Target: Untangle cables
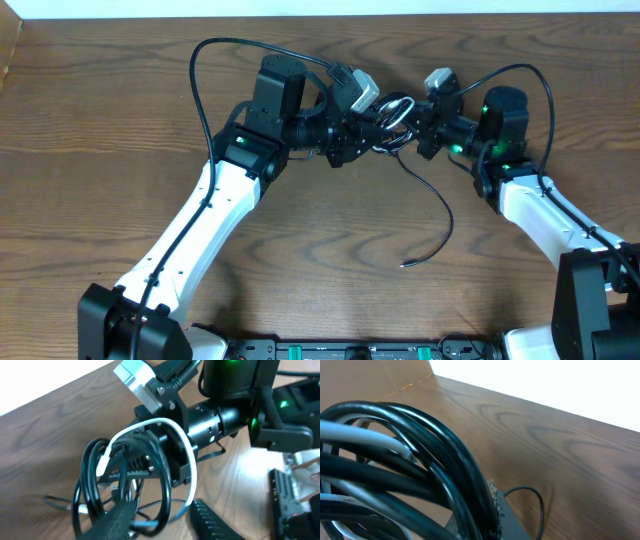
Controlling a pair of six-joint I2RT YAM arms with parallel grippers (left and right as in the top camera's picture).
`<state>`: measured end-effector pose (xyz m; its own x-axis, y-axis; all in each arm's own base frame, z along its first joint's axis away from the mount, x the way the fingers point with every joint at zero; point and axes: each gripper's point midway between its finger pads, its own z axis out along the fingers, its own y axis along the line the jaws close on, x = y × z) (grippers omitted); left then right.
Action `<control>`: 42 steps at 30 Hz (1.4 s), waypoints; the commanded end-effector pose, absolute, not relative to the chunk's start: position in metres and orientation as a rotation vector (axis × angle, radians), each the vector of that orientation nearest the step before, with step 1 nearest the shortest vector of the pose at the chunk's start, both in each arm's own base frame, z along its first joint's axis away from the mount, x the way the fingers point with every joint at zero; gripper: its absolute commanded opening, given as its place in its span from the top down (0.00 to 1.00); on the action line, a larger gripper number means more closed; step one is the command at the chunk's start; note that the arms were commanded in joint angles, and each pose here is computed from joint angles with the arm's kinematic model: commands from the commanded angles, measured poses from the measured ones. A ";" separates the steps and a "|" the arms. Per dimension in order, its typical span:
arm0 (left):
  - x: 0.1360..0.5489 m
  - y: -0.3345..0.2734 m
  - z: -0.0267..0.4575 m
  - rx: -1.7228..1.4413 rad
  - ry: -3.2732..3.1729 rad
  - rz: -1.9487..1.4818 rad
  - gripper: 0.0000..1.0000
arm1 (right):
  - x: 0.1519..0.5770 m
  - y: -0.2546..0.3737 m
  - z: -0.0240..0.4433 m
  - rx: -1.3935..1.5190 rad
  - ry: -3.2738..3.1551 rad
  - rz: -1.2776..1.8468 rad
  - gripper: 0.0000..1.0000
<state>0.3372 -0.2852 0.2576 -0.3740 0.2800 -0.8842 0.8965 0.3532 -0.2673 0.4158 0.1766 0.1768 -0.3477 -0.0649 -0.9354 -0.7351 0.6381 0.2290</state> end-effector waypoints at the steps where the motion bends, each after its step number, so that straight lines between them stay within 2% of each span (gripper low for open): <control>1: 0.337 -0.283 0.264 1.030 1.840 -0.994 0.12 | 0.424 0.163 0.184 -0.547 1.827 0.813 0.99; 9: 0.349 -0.262 0.233 0.915 2.048 -0.837 0.10 | 0.430 0.140 0.181 -0.464 1.863 0.810 0.99; 15: 0.353 -0.258 0.231 0.875 2.077 -0.812 0.09 | 0.397 0.156 0.187 -0.848 1.666 0.861 0.99; 19: 0.353 -0.259 0.231 0.875 2.078 -0.815 0.09 | 0.384 0.158 0.194 -0.956 1.563 0.899 0.99; 22: 0.345 -0.265 0.235 0.905 2.056 -0.882 0.09 | 0.378 0.161 0.196 -1.022 1.499 0.886 0.99; 25: 0.335 -0.272 0.240 0.942 2.025 -0.975 0.04 | 0.371 0.164 0.199 -1.094 1.420 0.873 0.99; 29: 0.314 -0.282 0.249 1.019 1.966 -1.125 0.04 | 0.371 0.167 0.201 -1.116 1.393 0.854 0.99; 34: 0.298 -0.293 0.244 1.077 1.976 -1.147 0.04 | 0.362 0.185 0.208 -1.174 1.317 0.871 0.99; 39: 0.299 -0.296 0.241 1.084 1.984 -1.100 0.05 | 0.356 0.195 0.208 -1.195 1.304 0.892 0.99; 40: 0.299 -0.296 0.241 1.085 1.984 -1.100 0.09 | 0.356 0.196 0.208 -1.197 1.302 0.894 0.99; 41: 0.299 -0.296 0.241 1.086 1.982 -1.099 0.21 | 0.356 0.197 0.208 -1.198 1.301 0.895 0.99; 42: 0.299 -0.296 0.240 1.104 1.968 -1.088 0.64 | 0.355 0.197 0.208 -1.199 1.301 0.897 0.98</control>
<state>0.3000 -0.2962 0.2323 -0.4977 0.3628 -0.7879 0.8601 0.3241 -0.3940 0.3598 0.1941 0.2010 0.0757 -0.1525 -0.9854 -0.9665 0.2318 -0.1102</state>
